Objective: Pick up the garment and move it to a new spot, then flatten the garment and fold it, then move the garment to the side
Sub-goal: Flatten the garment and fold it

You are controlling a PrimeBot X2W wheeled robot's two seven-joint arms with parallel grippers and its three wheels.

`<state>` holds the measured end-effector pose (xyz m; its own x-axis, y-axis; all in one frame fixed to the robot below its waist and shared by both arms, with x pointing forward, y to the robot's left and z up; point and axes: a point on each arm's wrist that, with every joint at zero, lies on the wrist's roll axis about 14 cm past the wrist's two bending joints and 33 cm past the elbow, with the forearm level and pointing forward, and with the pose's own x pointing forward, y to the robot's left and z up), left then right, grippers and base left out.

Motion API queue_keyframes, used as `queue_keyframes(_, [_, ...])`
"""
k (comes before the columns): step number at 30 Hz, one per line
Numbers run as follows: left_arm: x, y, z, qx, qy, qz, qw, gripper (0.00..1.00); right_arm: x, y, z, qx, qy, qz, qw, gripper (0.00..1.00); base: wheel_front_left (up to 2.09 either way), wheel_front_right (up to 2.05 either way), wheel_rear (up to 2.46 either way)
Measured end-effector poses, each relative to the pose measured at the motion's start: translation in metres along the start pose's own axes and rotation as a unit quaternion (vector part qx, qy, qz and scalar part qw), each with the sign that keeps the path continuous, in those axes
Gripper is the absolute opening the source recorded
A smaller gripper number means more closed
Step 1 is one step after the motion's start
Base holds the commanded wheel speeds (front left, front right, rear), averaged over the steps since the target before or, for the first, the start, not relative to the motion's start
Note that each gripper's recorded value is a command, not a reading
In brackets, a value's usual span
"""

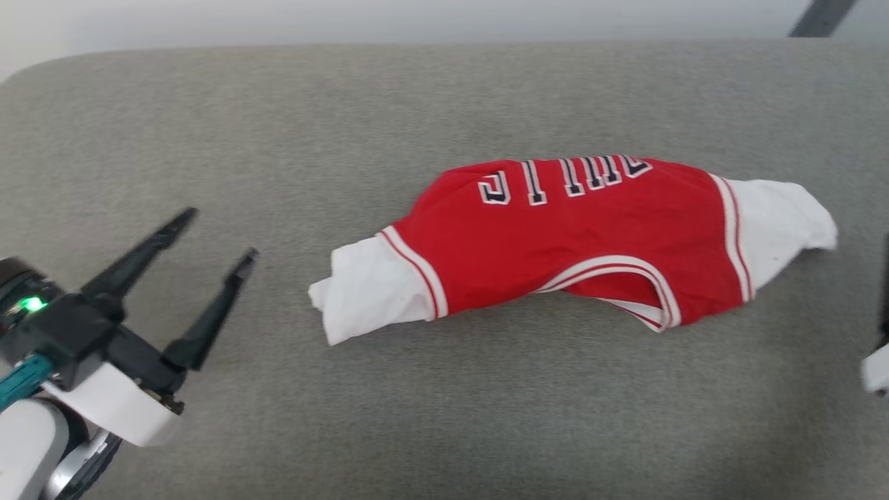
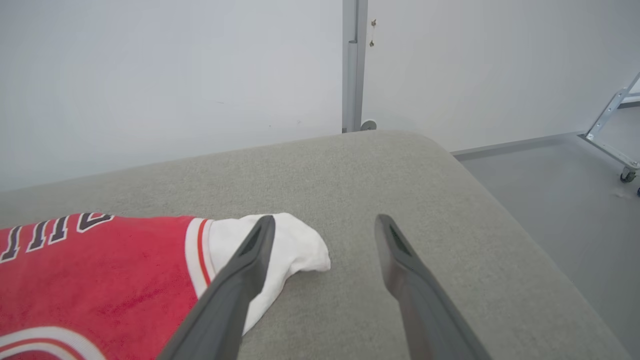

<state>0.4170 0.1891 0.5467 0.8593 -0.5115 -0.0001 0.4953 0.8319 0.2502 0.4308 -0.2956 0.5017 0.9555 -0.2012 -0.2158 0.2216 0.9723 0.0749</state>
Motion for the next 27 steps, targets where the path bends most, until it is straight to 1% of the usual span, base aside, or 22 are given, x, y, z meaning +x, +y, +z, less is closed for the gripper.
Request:
queue_keyframes(2, [0.01,-0.014,0.002,0.005,0.012,-0.05,0.999,1.0,-0.01,0.003,-0.007,0.006,0.001,0.001,1.0,1.0,0.0,0.0,0.0])
queue_keyframes(4, [0.02,-0.037,0.001,-0.018,0.031,-0.105,0.994,1.0,-0.018,0.003,-0.013,0.009,0.003,0.0,1.0,1.0,0.0,0.0,0.0])
queue_keyframes(8, [0.03,-0.076,-0.015,-0.027,0.086,-0.2,0.976,1.0,-0.029,-0.001,-0.018,0.019,0.001,-0.008,1.0,1.0,0.0,0.0,0.0])
queue_keyframes(12, [0.034,-0.101,-0.049,-0.038,0.159,-0.256,0.953,1.0,-0.037,-0.015,-0.026,0.019,0.007,-0.029,0.999,1.0,0.0,0.0,0.0])
queue_keyframes(14, [0.038,-0.105,-0.063,-0.043,0.181,-0.269,0.945,1.0,-0.039,-0.02,-0.03,0.02,0.01,-0.037,0.999,1.0,0.0,0.0,0.0])
queue_keyframes(17, [0.047,-0.106,-0.081,-0.046,0.205,-0.275,0.938,1.0,-0.043,-0.028,-0.036,0.021,0.014,-0.049,0.998,1.0,0.0,0.0,0.0])
queue_keyframes(23, [0.058,-0.098,-0.113,-0.036,0.239,-0.267,0.933,1.0,-0.046,-0.035,-0.042,0.026,0.018,-0.06,0.998,1.0,0.0,0.0,0.0])
queue_keyframes(27, [0.057,-0.1,-0.118,-0.035,0.244,-0.27,0.931,1.0,-0.047,-0.036,-0.042,0.027,0.017,-0.062,0.998,1.0,0.0,0.0,0.0])
